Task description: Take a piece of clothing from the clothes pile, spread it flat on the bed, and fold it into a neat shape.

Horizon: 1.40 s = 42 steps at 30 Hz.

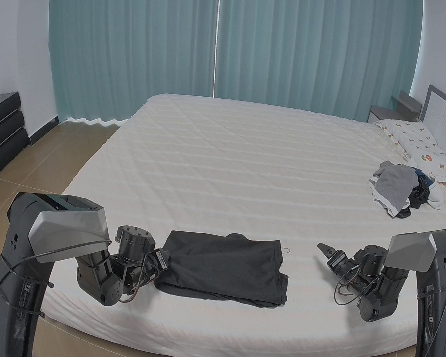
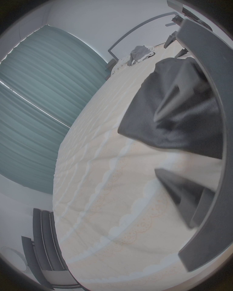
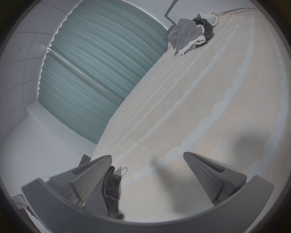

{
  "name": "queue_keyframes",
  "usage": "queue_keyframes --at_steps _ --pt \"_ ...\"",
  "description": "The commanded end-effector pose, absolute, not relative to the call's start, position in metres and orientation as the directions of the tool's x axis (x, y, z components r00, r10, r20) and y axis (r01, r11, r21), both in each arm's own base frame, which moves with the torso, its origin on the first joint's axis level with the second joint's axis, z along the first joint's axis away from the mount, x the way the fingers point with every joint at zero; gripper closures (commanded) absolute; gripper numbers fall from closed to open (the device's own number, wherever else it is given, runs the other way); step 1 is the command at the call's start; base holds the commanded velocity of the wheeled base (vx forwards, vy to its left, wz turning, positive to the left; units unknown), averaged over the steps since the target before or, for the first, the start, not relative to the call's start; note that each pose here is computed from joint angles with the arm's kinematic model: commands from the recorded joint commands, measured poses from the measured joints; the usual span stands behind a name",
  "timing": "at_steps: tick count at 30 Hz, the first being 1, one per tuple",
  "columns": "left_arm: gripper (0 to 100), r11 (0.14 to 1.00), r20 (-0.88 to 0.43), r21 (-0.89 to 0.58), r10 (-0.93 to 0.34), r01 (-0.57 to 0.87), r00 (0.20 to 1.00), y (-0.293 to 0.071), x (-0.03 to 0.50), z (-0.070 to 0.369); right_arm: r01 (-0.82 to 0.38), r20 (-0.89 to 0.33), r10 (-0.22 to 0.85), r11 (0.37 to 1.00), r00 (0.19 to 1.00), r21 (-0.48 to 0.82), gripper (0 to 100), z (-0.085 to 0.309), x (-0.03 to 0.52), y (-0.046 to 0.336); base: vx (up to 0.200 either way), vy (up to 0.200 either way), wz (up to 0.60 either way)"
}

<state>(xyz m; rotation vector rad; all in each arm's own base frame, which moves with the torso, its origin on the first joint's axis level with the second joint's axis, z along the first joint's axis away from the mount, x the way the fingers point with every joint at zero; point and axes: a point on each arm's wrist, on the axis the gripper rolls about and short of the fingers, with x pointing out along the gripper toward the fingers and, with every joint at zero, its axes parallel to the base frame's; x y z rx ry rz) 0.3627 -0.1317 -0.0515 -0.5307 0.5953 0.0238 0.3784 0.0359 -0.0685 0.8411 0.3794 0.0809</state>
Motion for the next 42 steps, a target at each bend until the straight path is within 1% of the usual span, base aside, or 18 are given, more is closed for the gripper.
queue_keyframes --at_steps 1,6,7,10,14,18,22,24,26,28,29,31,34,36,37,38,41,42 --pt "0 0.864 -0.521 -0.477 -0.134 -0.158 0.843 -0.131 0.361 -0.052 0.071 -0.286 0.220 0.666 0.933 0.743 0 -0.068 0.379 0.036 0.000 0.000 0.00" --pt "0 0.860 -0.523 -0.478 -0.116 -0.178 0.844 -0.122 0.358 -0.051 0.071 -0.283 0.219 0.663 0.934 0.745 0 -0.066 0.379 0.036 0.000 0.000 0.00" --pt "0 0.852 -0.535 -0.477 -0.086 -0.216 0.841 -0.107 0.354 -0.047 0.082 -0.293 0.215 0.660 0.931 0.747 0 -0.064 0.375 0.034 0.000 0.000 0.00" --pt "0 0.826 -0.499 -0.509 -0.056 -0.240 0.865 -0.089 0.357 -0.028 0.083 -0.283 0.204 0.656 0.937 0.750 0 -0.053 0.371 0.029 0.000 0.000 0.00" --pt "0 0.789 -0.438 -0.568 -0.049 -0.234 0.898 -0.083 0.355 0.002 0.081 -0.252 0.169 0.658 0.953 0.749 0 -0.029 0.364 0.023 0.000 0.000 0.00" --pt "0 0.802 -0.408 -0.561 -0.053 -0.205 0.911 -0.081 0.346 0.021 0.062 -0.245 0.200 0.641 0.949 0.765 0 -0.007 0.348 0.029 0.000 0.000 0.00" --pt "0 0.839 -0.409 -0.513 -0.052 -0.182 0.911 -0.078 0.327 0.031 0.031 -0.216 0.212 0.642 0.953 0.766 0 0.012 0.338 0.038 0.000 0.000 0.00" --pt "0 0.841 -0.349 -0.523 -0.061 -0.140 0.935 -0.073 0.308 0.053 0.015 -0.194 0.208 0.645 0.959 0.764 0 0.035 0.319 0.035 0.000 0.000 0.00" --pt "0 0.844 -0.331 -0.523 -0.070 -0.121 0.941 -0.069 0.289 0.063 0.001 -0.183 0.214 0.647 0.959 0.762 0 0.048 0.304 0.036 0.000 0.000 0.00" --pt "0 0.844 -0.331 -0.523 -0.070 -0.121 0.941 -0.069 0.289 0.063 0.001 -0.183 0.214 0.647 0.959 0.762 0 0.048 0.304 0.036 0.000 0.000 0.00" --pt "0 0.857 -0.287 -0.508 -0.078 -0.082 0.955 -0.065 0.271 0.077 -0.017 -0.174 0.220 0.666 0.960 0.746 0 0.063 0.283 0.036 0.000 0.000 0.00" --pt "0 0.882 -0.237 -0.468 -0.073 -0.048 0.969 -0.060 0.254 0.092 -0.048 -0.155 0.219 0.708 0.963 0.705 0 0.080 0.257 0.032 0.000 0.000 0.00" --pt "0 0.894 -0.188 -0.448 -0.072 -0.020 0.980 -0.055 0.233 0.109 -0.078 -0.125 0.215 0.738 0.969 0.670 0 0.095 0.231 0.028 0.000 0.000 0.00" --pt "0 0.898 -0.128 -0.440 -0.079 0.015 0.989 -0.048 0.207 0.126 -0.116 -0.102 0.226 0.778 0.969 0.618 0 0.106 0.201 0.026 0.000 0.000 0.00" --pt "0 0.898 -0.127 -0.439 -0.081 0.017 0.989 -0.048 0.206 0.126 -0.119 -0.100 0.226 0.781 0.969 0.613 0 0.106 0.200 0.026 0.000 0.000 0.00" --pt "0 0.908 -0.097 -0.418 -0.082 0.034 0.992 -0.045 0.191 0.133 -0.141 -0.087 0.225 0.821 0.971 0.553 0 0.111 0.184 0.024 0.000 0.000 0.00" --pt "0 0.919 -0.086 -0.392 -0.082 0.042 0.993 -0.042 0.182 0.136 -0.151 -0.059 0.214 0.834 0.975 0.531 0 0.118 0.178 0.023 0.000 0.000 0.00" --pt "0 0.933 -0.074 -0.357 -0.071 0.040 0.995 -0.037 0.167 0.137 -0.164 -0.012 0.198 0.841 0.980 0.515 0 0.131 0.163 0.019 0.000 0.000 0.00"
